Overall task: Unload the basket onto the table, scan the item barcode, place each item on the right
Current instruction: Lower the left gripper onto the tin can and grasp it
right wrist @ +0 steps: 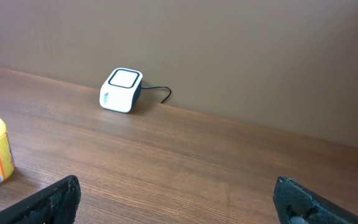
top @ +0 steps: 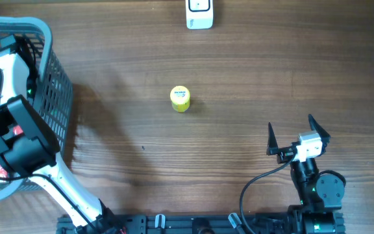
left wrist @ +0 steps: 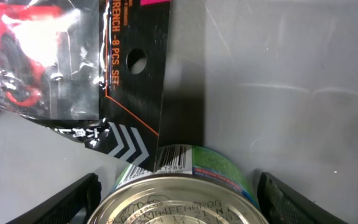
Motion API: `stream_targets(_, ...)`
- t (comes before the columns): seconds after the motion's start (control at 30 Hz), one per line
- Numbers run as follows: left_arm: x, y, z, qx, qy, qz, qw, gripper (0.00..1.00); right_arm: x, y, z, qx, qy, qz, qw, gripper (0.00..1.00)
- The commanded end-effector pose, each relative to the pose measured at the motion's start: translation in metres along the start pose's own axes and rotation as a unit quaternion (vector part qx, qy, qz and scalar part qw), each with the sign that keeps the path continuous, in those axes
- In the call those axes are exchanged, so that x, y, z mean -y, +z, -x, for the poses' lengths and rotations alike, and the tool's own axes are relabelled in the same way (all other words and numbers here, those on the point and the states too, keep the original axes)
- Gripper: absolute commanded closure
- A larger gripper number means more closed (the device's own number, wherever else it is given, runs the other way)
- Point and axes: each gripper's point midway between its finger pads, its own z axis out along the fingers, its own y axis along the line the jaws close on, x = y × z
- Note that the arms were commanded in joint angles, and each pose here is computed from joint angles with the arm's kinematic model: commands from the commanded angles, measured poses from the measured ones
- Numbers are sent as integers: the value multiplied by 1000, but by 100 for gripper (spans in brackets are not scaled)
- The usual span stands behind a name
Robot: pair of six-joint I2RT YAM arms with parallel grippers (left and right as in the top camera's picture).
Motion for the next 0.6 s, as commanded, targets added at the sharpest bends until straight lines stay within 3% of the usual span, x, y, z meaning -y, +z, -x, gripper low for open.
stream_targets(0.0, 0, 8, -8, -7, 10, 7, 1000, 30, 1, 0, 0, 1, 9, -5, 1000, 0)
stream_targets(0.2, 0, 8, -9, -10, 10, 9, 1000, 31, 1, 0, 0, 1, 9, -5, 1000, 0)
stream_targets(0.37, -2, 8, -12, -17, 11, 11, 1000, 15, 1, 0, 0, 1, 9, -5, 1000, 0)
stream_targets(0.57, -2, 7, -20, -38, 13, 7, 999, 11, 1, 0, 0, 1, 9, -5, 1000, 0)
